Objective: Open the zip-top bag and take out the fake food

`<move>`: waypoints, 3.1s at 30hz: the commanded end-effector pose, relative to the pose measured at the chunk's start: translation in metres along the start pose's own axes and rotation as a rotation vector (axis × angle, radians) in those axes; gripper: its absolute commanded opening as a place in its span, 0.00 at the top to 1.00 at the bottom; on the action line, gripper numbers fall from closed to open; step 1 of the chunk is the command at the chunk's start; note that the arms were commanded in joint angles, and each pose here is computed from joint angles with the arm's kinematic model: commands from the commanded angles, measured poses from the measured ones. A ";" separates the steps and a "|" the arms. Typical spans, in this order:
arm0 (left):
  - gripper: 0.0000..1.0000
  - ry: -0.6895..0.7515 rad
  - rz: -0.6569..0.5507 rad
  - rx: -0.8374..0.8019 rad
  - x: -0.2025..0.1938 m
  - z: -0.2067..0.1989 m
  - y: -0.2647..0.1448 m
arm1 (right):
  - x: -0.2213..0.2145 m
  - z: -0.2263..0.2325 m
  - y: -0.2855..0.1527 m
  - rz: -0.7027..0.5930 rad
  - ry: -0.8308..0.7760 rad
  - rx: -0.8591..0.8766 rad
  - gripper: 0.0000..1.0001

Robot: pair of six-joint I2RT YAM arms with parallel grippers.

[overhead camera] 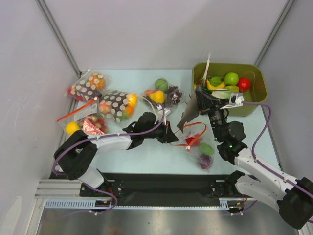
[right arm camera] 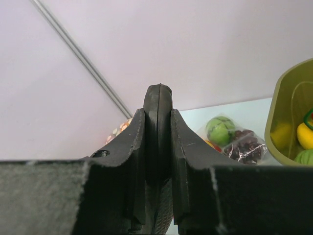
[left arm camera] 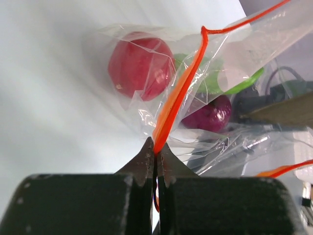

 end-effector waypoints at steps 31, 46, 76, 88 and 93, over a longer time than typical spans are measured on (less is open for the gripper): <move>1.00 0.116 -0.196 0.316 0.067 0.013 -0.108 | 0.158 -0.202 0.106 0.027 -0.205 -0.452 1.00; 1.00 0.103 -0.198 0.270 0.068 0.008 -0.105 | 0.133 -0.263 0.113 0.168 -0.261 -0.594 0.39; 1.00 0.072 -0.240 0.238 0.065 0.014 -0.094 | -0.064 0.027 0.006 0.883 -0.128 0.185 0.58; 1.00 0.078 -0.232 0.227 0.053 0.016 -0.093 | -0.148 0.008 -0.055 1.269 -0.227 0.065 0.79; 1.00 0.084 -0.225 0.207 0.043 0.020 -0.090 | -0.155 -0.009 -0.080 1.364 -0.313 -0.022 0.80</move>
Point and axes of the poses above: each gripper's point midway between its finger pads, its own y axis out along the fingers, its own z axis along the line the jaws close on, x = y × z, the point moved 7 cm from there along -y, back along the fingers, and after that the axes turned 7 degrees about y, right-handed, at the moved point
